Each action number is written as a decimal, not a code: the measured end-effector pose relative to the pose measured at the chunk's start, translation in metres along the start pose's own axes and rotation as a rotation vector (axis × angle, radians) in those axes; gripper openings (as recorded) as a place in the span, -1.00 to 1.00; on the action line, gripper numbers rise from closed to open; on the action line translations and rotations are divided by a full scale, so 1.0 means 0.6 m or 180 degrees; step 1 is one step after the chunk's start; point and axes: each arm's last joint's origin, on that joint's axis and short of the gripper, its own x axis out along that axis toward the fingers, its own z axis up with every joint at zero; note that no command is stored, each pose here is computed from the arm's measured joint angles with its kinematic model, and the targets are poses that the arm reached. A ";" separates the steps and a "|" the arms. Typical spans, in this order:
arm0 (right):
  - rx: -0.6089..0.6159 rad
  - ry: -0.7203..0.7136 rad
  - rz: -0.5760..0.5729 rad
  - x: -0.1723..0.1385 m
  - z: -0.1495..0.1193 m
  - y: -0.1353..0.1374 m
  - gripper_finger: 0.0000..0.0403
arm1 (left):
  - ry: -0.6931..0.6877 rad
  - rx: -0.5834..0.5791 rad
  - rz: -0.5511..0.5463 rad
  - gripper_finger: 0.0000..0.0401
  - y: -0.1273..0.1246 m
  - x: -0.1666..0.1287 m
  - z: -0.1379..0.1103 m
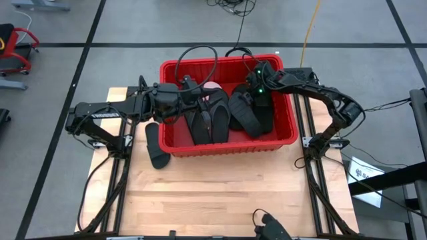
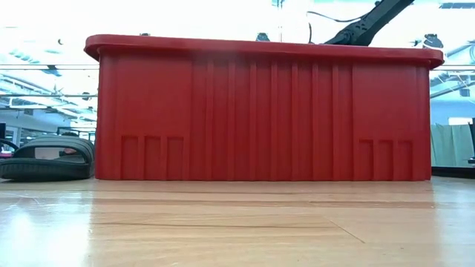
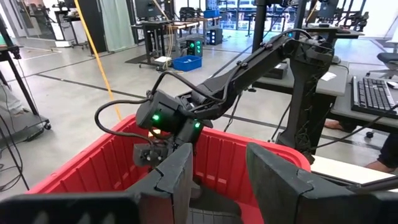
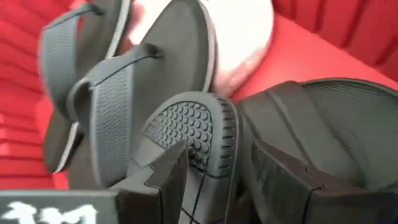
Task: Pick and place slides into bin
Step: Put the black slide into the red bin
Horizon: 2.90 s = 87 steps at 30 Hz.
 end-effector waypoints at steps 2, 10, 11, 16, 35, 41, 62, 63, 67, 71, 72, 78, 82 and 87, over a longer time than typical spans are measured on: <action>-0.0077 0.0006 0.0117 0.001 0.000 0.004 -0.16 | 0.0000 0.0002 0.0000 -0.25 0.000 0.000 0.000; -0.0300 0.0028 0.0210 0.007 -0.001 0.018 -0.43 | 0.0000 0.0006 0.0001 -0.25 0.000 0.000 0.000; -0.0329 0.0021 0.0219 0.007 -0.001 0.020 -0.52 | 0.0000 0.0006 0.0001 -0.25 0.000 0.000 0.000; -0.0351 0.0023 0.0228 0.007 -0.001 0.021 -0.81 | 0.0000 0.0007 0.0001 -0.25 0.000 0.000 0.000; -0.0855 -0.0728 0.0151 -0.158 0.012 0.108 -0.81 | 0.0070 0.0027 0.0007 -0.25 0.000 0.000 -0.004; -0.1240 -0.1425 0.0270 -0.241 0.013 0.156 -0.81 | 0.0217 0.0100 0.0015 -0.25 0.001 0.000 -0.013; -0.2150 -0.2819 0.1252 -0.327 0.039 0.224 -0.82 | 0.0156 0.0352 0.0005 -0.25 -0.014 0.044 -0.035; -0.2155 -0.2816 0.1269 -0.325 0.040 0.225 -0.82 | 0.0091 0.0349 0.0005 -0.25 -0.015 0.046 -0.032; -0.2177 -0.2816 0.1316 -0.317 0.043 0.229 -0.82 | -0.0027 0.0311 0.0017 -0.25 -0.017 0.056 -0.032; -0.2228 -0.2893 0.1338 -0.315 0.047 0.232 -0.82 | -0.0110 0.0283 -0.0005 -0.25 -0.019 0.065 -0.033; -0.2230 -0.2893 0.1338 -0.315 0.047 0.232 -0.82 | -0.0107 0.0276 -0.0005 -0.25 -0.019 0.066 -0.034; -0.2241 -0.2911 0.1337 -0.315 0.048 0.232 -0.82 | -0.0082 0.0251 -0.0007 -0.25 -0.022 0.076 -0.041; -0.2280 -0.2935 0.1306 -0.315 0.049 0.232 -0.82 | -0.0076 0.0275 -0.0018 -0.25 -0.023 0.076 -0.042; -0.2293 -0.2951 0.1292 -0.315 0.049 0.232 -0.82 | -0.0145 0.0182 -0.0033 -0.25 -0.024 0.076 -0.038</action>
